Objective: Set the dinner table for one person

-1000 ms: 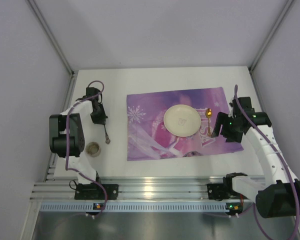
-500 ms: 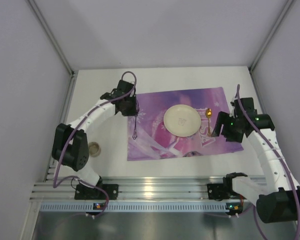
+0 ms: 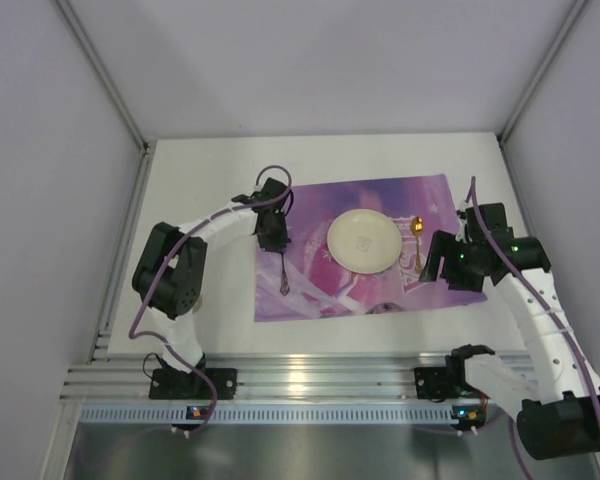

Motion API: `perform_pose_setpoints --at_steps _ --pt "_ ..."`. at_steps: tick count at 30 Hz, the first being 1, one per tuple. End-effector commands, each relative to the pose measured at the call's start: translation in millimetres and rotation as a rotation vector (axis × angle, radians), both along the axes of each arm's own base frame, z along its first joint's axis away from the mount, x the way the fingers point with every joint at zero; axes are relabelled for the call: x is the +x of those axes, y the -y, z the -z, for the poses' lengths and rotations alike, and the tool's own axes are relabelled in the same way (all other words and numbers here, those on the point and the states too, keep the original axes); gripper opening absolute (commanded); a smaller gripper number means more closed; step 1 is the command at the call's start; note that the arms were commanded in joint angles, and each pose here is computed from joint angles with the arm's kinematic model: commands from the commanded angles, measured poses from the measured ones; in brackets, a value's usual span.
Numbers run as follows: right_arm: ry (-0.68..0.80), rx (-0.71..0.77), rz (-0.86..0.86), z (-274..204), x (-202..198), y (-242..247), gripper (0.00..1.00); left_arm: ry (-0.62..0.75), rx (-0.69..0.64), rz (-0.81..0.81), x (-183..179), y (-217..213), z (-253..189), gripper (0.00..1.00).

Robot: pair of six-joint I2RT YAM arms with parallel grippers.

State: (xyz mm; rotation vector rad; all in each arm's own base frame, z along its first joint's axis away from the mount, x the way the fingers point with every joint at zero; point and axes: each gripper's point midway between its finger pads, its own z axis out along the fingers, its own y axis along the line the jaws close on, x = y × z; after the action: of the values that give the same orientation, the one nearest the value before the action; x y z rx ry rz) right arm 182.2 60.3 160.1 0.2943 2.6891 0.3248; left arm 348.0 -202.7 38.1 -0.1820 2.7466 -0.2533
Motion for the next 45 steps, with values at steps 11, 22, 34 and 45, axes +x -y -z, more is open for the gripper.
perform_pose_setpoints --at_steps 11,22,34,45 --pt "0.052 0.022 -0.020 -19.5 -19.4 -4.9 0.71 0.046 0.277 -0.192 -50.4 -99.6 -72.1 0.50" --pt "0.051 0.058 -0.020 -9.3 -26.8 -10.0 0.72 -0.107 0.310 -0.472 -122.4 -213.8 -59.8 0.51" --pt "0.052 0.047 -0.031 -15.4 -36.0 -7.5 0.72 -0.184 0.349 -0.528 -114.1 -227.2 -29.1 0.47" --pt "0.033 0.046 -0.051 -9.5 -40.9 -9.8 0.72 -0.249 0.356 -0.527 -101.6 -234.1 11.8 0.35"
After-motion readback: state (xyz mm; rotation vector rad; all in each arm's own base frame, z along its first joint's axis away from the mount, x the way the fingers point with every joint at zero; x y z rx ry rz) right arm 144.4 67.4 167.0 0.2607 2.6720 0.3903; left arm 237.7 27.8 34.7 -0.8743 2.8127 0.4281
